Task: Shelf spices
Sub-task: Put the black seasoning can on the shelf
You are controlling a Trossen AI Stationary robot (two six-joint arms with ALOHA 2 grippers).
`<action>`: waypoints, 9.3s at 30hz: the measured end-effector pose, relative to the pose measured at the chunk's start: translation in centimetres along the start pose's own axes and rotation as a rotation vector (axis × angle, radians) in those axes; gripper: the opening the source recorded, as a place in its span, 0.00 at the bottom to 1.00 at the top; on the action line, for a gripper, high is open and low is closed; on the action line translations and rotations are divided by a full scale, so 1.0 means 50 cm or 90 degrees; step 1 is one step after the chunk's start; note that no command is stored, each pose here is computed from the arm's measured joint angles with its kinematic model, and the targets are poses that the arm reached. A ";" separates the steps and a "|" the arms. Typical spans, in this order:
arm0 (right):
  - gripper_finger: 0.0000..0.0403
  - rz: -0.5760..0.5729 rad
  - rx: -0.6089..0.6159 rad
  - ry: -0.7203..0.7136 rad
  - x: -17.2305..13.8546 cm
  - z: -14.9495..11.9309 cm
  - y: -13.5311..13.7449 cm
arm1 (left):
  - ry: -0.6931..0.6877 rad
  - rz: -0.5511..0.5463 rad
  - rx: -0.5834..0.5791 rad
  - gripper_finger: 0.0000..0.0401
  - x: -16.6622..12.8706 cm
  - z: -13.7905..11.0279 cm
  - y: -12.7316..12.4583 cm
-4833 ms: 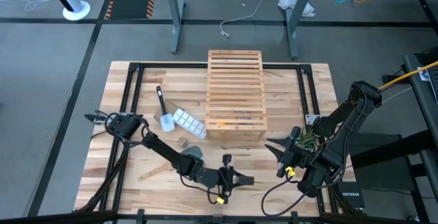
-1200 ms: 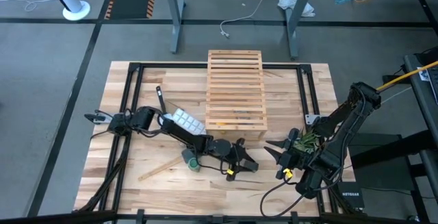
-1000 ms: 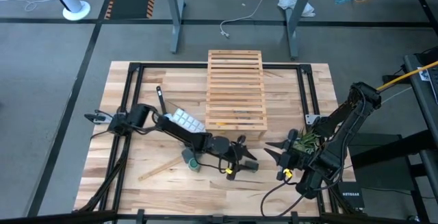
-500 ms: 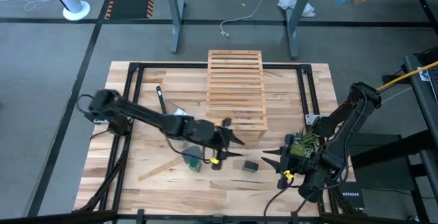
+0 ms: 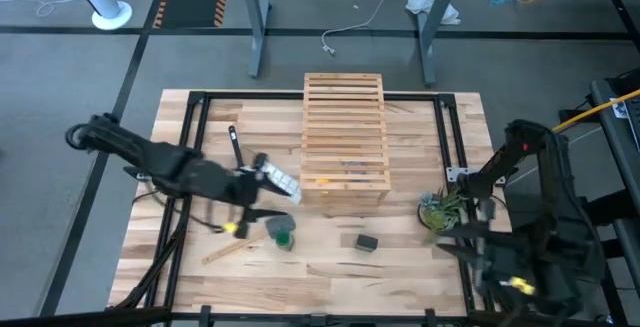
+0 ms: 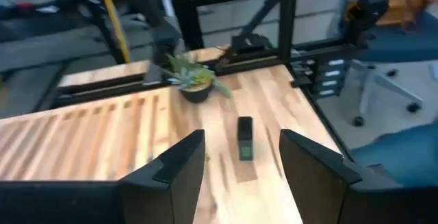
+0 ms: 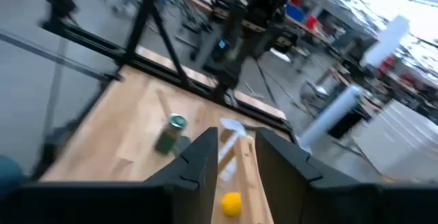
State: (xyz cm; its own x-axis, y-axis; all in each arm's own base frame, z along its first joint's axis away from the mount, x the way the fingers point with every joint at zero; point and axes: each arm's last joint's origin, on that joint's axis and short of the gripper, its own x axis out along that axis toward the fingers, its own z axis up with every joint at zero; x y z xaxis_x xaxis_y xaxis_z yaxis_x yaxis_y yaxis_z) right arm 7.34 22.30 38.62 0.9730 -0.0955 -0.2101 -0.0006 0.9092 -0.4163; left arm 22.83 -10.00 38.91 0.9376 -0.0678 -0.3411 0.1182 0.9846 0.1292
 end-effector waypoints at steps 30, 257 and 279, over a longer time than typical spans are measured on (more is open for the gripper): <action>0.26 -0.078 0.377 0.029 0.151 -0.355 0.144 | 0.016 0.095 -0.162 0.45 -0.085 -0.321 -0.013; 0.38 0.056 0.322 0.035 0.239 -0.429 0.051 | -0.159 0.025 -0.280 0.45 -0.088 -0.545 0.119; 0.30 0.136 0.361 0.042 0.238 -0.423 0.058 | -0.159 0.026 -0.280 0.45 -0.088 -0.545 0.119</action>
State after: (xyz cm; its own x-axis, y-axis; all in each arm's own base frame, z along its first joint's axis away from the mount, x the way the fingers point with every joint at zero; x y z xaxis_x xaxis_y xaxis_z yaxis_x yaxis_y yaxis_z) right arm 14.05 15.23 16.18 0.9486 0.1039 -0.2990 -0.0531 0.9835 0.1732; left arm 10.49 0.55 15.81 0.9945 -0.0119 -0.1037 -0.0183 0.9585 -0.2846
